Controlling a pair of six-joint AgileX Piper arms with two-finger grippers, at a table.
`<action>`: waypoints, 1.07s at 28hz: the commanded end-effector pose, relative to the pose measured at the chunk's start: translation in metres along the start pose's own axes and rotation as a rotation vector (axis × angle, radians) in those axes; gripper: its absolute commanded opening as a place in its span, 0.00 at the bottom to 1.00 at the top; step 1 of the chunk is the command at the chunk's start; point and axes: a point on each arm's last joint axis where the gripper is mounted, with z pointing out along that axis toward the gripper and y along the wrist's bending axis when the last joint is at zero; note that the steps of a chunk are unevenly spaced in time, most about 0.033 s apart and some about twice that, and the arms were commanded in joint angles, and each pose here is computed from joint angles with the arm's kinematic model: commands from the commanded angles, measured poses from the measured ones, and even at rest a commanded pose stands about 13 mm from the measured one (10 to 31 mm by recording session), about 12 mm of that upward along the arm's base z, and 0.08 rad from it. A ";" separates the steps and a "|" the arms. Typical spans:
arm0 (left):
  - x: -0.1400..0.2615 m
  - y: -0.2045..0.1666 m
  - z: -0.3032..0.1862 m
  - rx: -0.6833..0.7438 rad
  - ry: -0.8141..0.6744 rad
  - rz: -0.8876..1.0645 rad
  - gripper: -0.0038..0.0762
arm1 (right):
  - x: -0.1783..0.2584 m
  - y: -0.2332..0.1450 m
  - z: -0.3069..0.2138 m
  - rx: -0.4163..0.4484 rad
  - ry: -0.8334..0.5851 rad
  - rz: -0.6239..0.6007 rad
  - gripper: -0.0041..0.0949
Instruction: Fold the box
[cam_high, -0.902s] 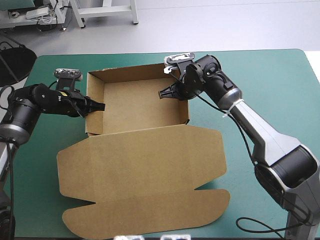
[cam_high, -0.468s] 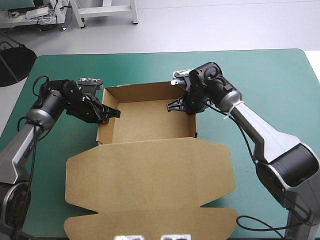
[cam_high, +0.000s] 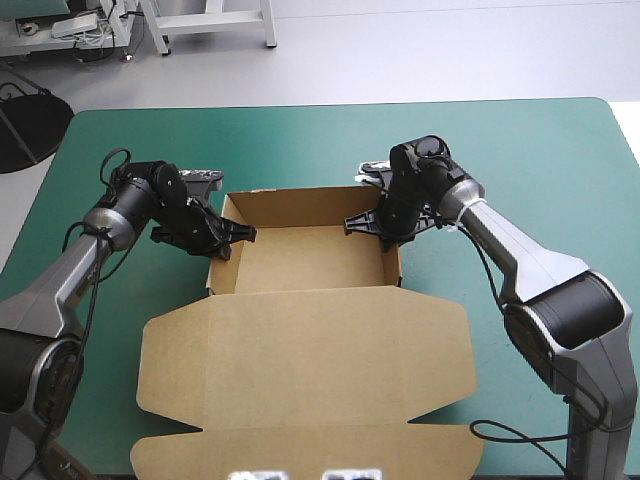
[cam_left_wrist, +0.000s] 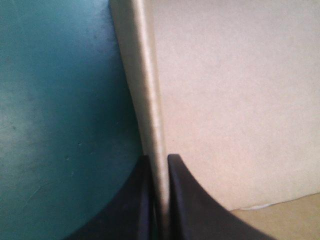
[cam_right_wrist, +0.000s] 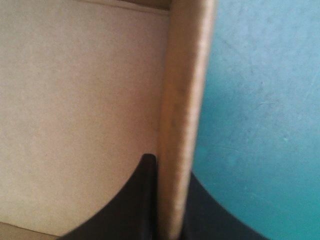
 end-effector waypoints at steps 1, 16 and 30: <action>-0.008 -0.012 -0.006 0.049 -0.084 0.020 0.04 | 0.004 0.021 -0.023 -0.171 -0.034 -0.039 0.03; -0.011 -0.010 0.008 0.051 -0.050 0.026 0.04 | -0.004 0.017 -0.007 -0.115 -0.051 -0.094 0.04; -0.012 -0.010 0.007 0.052 -0.069 0.039 0.68 | -0.001 0.005 -0.006 0.038 -0.018 -0.088 0.57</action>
